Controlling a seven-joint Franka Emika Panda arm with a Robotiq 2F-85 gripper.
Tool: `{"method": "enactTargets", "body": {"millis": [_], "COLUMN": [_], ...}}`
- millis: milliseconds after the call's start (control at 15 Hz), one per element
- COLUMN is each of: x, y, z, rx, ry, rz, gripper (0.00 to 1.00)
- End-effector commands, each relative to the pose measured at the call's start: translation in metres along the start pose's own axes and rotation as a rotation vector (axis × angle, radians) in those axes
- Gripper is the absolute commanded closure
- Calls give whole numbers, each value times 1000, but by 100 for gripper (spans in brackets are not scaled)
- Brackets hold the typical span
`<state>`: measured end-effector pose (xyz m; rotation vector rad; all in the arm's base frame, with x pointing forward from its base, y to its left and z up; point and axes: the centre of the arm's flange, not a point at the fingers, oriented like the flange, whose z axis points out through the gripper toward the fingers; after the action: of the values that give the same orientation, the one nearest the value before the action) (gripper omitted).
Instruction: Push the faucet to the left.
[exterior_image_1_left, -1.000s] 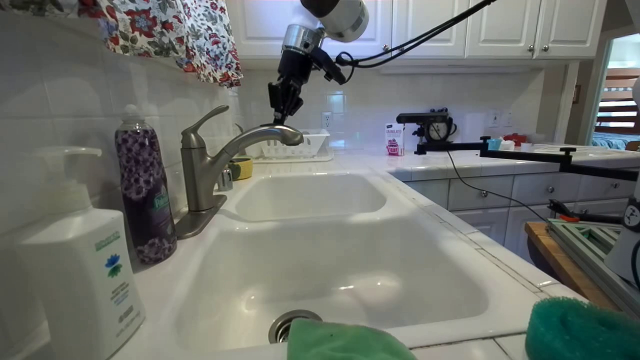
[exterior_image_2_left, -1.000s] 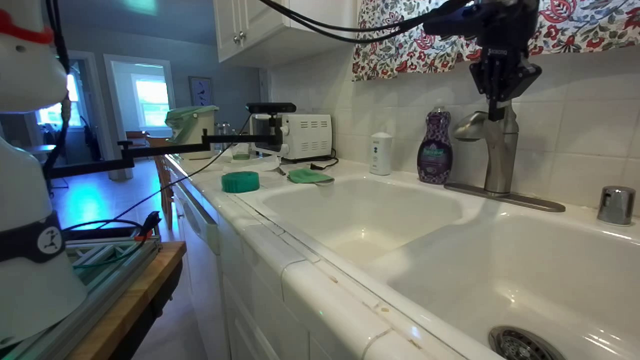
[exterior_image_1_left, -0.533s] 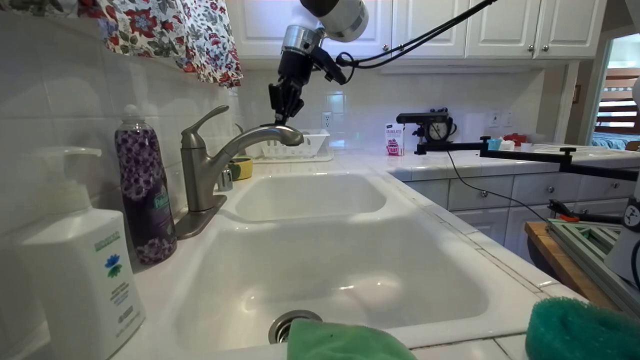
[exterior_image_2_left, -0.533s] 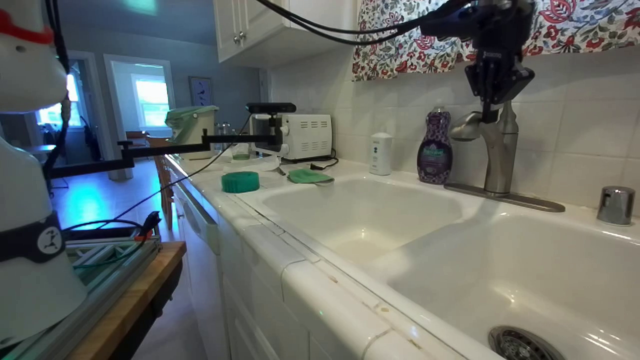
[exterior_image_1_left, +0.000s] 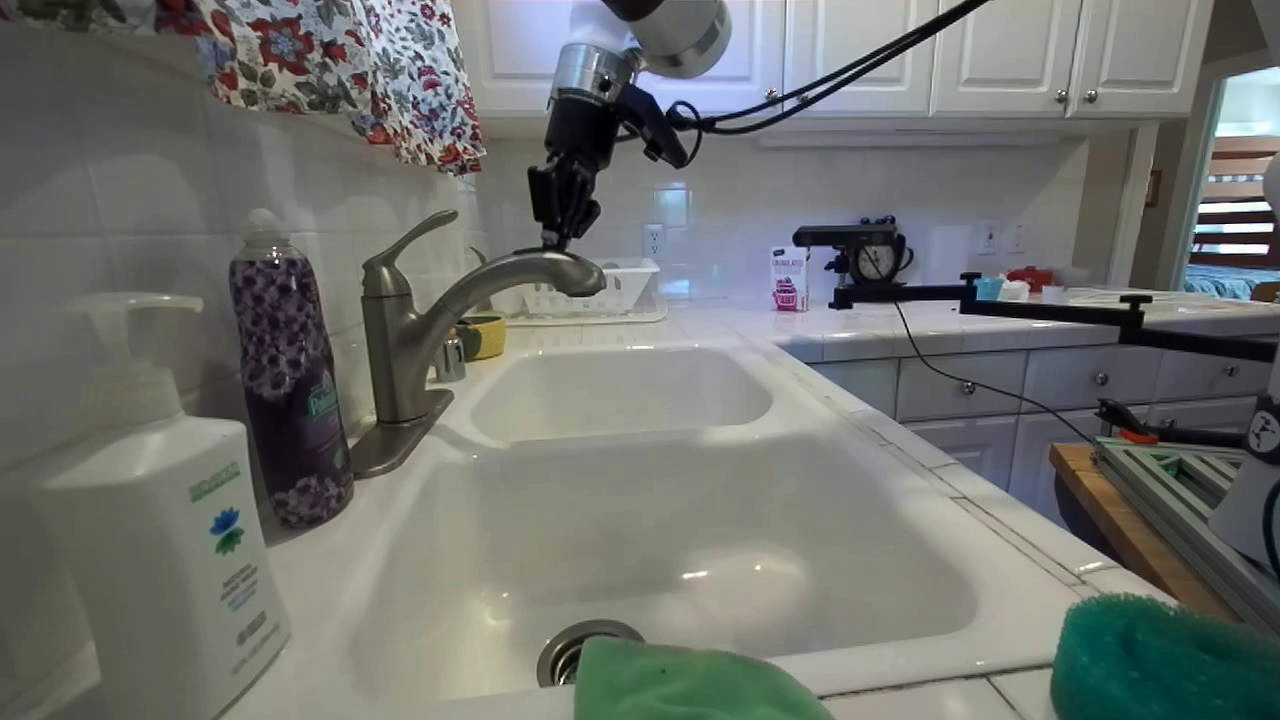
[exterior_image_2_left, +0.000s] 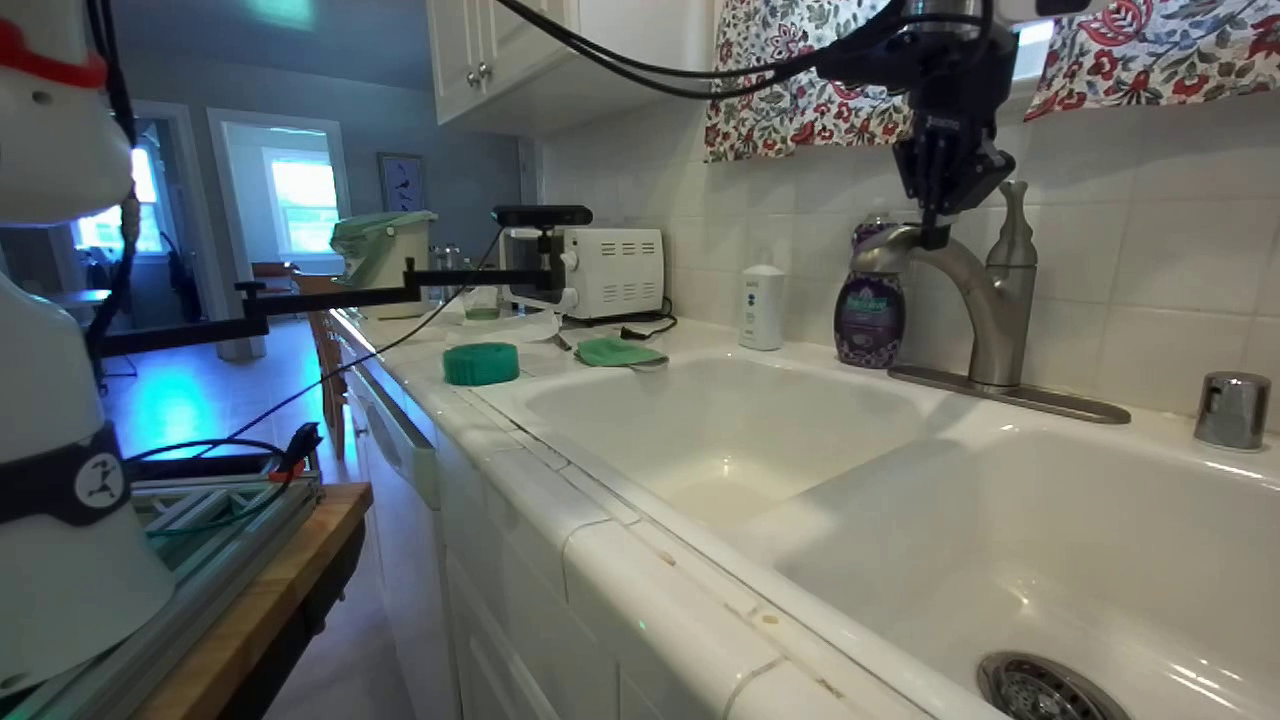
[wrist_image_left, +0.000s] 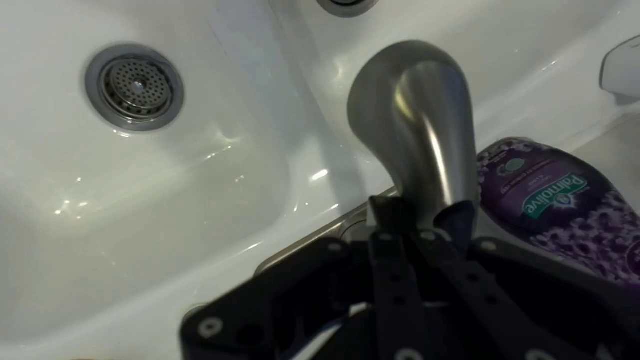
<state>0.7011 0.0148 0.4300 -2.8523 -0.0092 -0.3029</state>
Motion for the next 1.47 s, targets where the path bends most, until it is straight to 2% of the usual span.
{"method": "enactTargets", "body": {"millis": [0, 1067, 1400], "x": [2, -7, -10], "y": [-17, -80, -87], "z": [2, 21, 24], "rx": [39, 80, 77], "ry": [-24, -50, -55], "rz": [-9, -101, -118], "gripper": [100, 100, 100]}}
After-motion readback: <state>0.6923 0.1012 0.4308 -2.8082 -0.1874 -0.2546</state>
